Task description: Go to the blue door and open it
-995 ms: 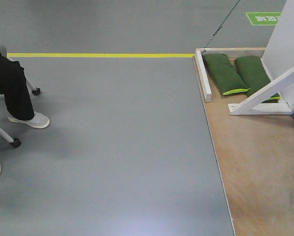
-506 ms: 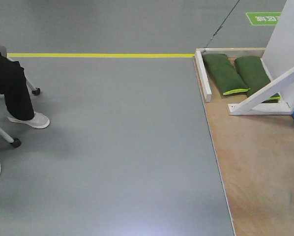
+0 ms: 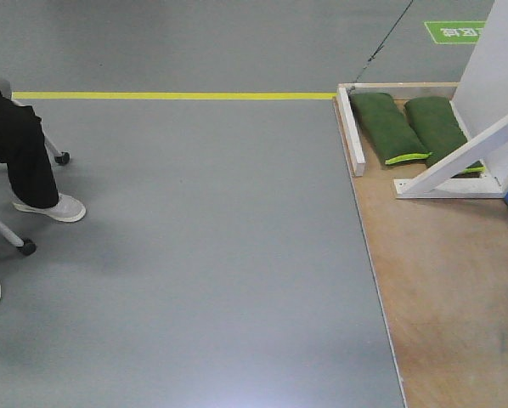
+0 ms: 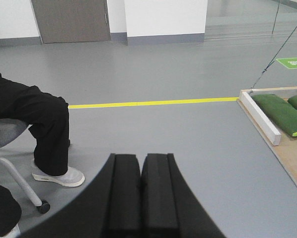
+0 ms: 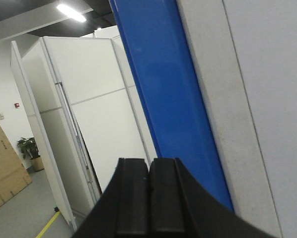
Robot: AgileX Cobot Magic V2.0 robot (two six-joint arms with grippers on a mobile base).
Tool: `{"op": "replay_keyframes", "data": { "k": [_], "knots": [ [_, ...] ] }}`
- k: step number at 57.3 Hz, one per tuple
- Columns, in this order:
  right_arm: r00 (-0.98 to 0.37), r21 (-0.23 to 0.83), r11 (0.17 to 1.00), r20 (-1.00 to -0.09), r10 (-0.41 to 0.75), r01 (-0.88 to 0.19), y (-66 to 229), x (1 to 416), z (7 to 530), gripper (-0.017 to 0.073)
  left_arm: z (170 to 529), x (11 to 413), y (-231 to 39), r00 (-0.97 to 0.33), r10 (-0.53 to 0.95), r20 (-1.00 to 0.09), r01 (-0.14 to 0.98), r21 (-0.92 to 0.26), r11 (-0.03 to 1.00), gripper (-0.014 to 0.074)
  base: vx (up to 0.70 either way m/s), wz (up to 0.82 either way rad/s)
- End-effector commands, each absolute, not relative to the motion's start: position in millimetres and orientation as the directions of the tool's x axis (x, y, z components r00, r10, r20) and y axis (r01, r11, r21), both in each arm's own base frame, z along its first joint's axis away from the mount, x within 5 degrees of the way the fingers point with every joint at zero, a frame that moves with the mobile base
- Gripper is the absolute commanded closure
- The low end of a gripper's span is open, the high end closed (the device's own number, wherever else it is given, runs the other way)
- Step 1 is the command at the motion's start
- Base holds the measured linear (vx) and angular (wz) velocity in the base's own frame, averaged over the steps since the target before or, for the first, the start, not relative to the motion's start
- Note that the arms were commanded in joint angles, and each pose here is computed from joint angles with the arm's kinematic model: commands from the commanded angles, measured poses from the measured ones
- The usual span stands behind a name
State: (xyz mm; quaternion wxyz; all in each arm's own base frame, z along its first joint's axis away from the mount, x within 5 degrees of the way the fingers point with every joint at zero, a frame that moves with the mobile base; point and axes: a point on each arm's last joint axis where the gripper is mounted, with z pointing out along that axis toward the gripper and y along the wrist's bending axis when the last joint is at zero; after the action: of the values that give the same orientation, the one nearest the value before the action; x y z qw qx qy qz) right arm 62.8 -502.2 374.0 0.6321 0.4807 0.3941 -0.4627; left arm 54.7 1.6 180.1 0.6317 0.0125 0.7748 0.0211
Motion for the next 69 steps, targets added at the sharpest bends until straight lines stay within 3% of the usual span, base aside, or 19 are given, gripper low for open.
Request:
{"op": "replay_keyframes", "data": {
  "k": [1, 14, 26, 42, 69],
  "knots": [
    [0.264, 0.223, 0.146, -0.878, -0.400, 0.964, -475, 63, 434, 0.0547, 197, 54, 1, -0.080, 0.038, -0.996, -0.001, 0.038, 0.999, 0.0521, 0.00, 0.00],
    [0.282, 0.237, 0.160, -0.878, -0.387, 0.958, -460, 62, 454, 0.0547, 197, 54, 1, -0.080, 0.038, -0.996, -0.001, 0.038, 0.999, 0.0521, 0.00, 0.00],
    [0.395, 0.349, 0.192, -0.862, -0.317, 0.917, -439, 59, 477, 0.0547, 197, 54, 1, -0.080, 0.038, -0.996, -0.001, 0.038, 0.999, 0.0521, 0.00, 0.00],
    [0.406, 0.344, 0.240, -0.865, -0.295, 0.908, -404, 63, 512, 0.0547, 197, 54, 1, -0.080, 0.038, -0.996, -0.001, 0.038, 0.999, 0.0521, 0.00, 0.00],
    [0.445, 0.324, 0.425, -0.867, -0.224, 0.845, -330, 108, 561, 0.0547, 197, 54, 1, -0.080, 0.038, -0.996, -0.001, 0.038, 0.999, 0.0521, 0.00, 0.00]
  ]
}}
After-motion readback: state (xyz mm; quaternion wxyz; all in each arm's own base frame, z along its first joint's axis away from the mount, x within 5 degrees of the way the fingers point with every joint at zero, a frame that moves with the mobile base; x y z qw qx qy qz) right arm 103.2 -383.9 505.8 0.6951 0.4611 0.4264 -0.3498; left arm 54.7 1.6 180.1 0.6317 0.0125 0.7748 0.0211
